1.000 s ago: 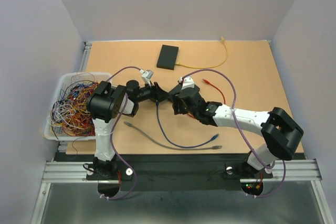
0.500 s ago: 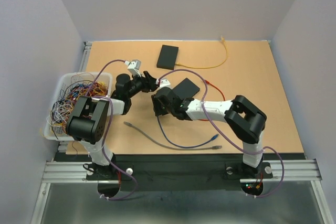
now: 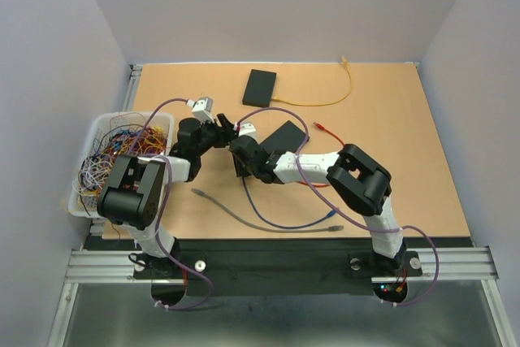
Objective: Insert the plug into the switch port
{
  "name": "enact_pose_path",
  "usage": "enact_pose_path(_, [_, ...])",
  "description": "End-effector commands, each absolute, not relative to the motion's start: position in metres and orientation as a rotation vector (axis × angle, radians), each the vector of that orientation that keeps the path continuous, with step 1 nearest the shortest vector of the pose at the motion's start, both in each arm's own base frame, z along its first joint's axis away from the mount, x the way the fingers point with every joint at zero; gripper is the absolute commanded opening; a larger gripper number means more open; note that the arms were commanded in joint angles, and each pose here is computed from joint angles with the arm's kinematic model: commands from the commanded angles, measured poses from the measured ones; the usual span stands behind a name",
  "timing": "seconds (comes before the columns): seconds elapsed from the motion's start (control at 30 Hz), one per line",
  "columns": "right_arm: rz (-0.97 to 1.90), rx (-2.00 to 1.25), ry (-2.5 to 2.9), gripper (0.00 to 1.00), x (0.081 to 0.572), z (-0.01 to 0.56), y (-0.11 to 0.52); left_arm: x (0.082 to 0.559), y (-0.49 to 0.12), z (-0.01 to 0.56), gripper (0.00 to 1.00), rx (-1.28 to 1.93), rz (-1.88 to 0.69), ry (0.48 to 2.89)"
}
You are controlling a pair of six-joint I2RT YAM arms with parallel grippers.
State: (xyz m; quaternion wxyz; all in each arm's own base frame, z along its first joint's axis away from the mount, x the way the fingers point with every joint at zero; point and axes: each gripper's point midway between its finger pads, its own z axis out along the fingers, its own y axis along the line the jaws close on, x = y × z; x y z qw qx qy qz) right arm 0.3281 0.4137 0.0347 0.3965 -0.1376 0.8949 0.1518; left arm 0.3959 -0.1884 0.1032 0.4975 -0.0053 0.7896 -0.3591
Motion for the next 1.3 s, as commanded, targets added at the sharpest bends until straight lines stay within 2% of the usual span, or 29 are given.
enact_pose_path(0.0, [0.341, -0.294, 2.269, 0.37, 0.338, 0.027, 0.415, 0.393, -0.187, 0.122, 0.68, 0.016, -0.861, 1.859])
enact_pose_path(0.23, [0.298, -0.280, 2.286, 0.18, 0.339, 0.011, 0.409, 0.390, -0.186, 0.122, 0.68, -0.003, -0.863, 1.872])
enact_pose_path(0.27, [0.303, -0.279, 2.278, 0.11, 0.339, 0.016, 0.409, 0.390, -0.184, 0.123, 0.68, -0.007, -0.859, 1.872])
enact_pose_path(0.33, [0.310, -0.289, 2.272, 0.06, 0.335, 0.019, 0.404, 0.388, -0.182, 0.126, 0.68, -0.016, -0.849, 1.877])
enact_pose_path(0.37, [0.351, -0.290, 2.239, 0.04, 0.333, 0.041, 0.405, 0.386, -0.181, 0.135, 0.68, -0.014, -0.846, 1.859])
enact_pose_path(0.43, [0.402, -0.330, 2.195, 0.02, 0.323, 0.050, 0.397, 0.384, -0.177, 0.138, 0.68, -0.023, -0.819, 1.872])
enact_pose_path(0.47, [0.498, -0.341, 2.140, 0.01, 0.316, 0.084, 0.400, 0.382, -0.175, 0.147, 0.68, -0.008, -0.801, 1.853])
enact_pose_path(0.57, [0.631, -0.469, 2.091, 0.01, 0.285, 0.102, 0.390, 0.378, -0.167, 0.152, 0.68, -0.018, -0.753, 1.874])
enact_pose_path(0.6, [0.706, -0.478, 2.014, 0.01, 0.276, 0.136, 0.387, 0.374, -0.163, 0.159, 0.68, -0.017, -0.733, 1.871])
enact_pose_path(0.63, [0.744, -0.496, 1.998, 0.01, 0.267, 0.144, 0.382, 0.372, -0.161, 0.162, 0.68, -0.016, -0.721, 1.871])
enact_pose_path(0.67, [0.794, -0.560, 2.020, 0.01, 0.247, 0.133, 0.375, 0.369, -0.159, 0.176, 0.68, -0.008, -0.716, 1.842])
enact_pose_path(0.87, [1.236, -0.795, 1.716, 0.02, 0.153, 0.207, 0.350, 0.352, -0.149, 0.198, 0.68, -0.033, -0.691, 1.776])
enact_pose_path(1.1, [1.365, -0.962, 1.564, 0.00, 0.105, 0.234, 0.326, 0.344, -0.143, 0.214, 0.68, -0.038, -0.680, 1.688])
enact_pose_path(1.27, [1.301, -0.929, 1.593, 0.01, 0.112, 0.226, 0.319, 0.342, -0.142, 0.215, 0.68, -0.037, -0.683, 1.648])
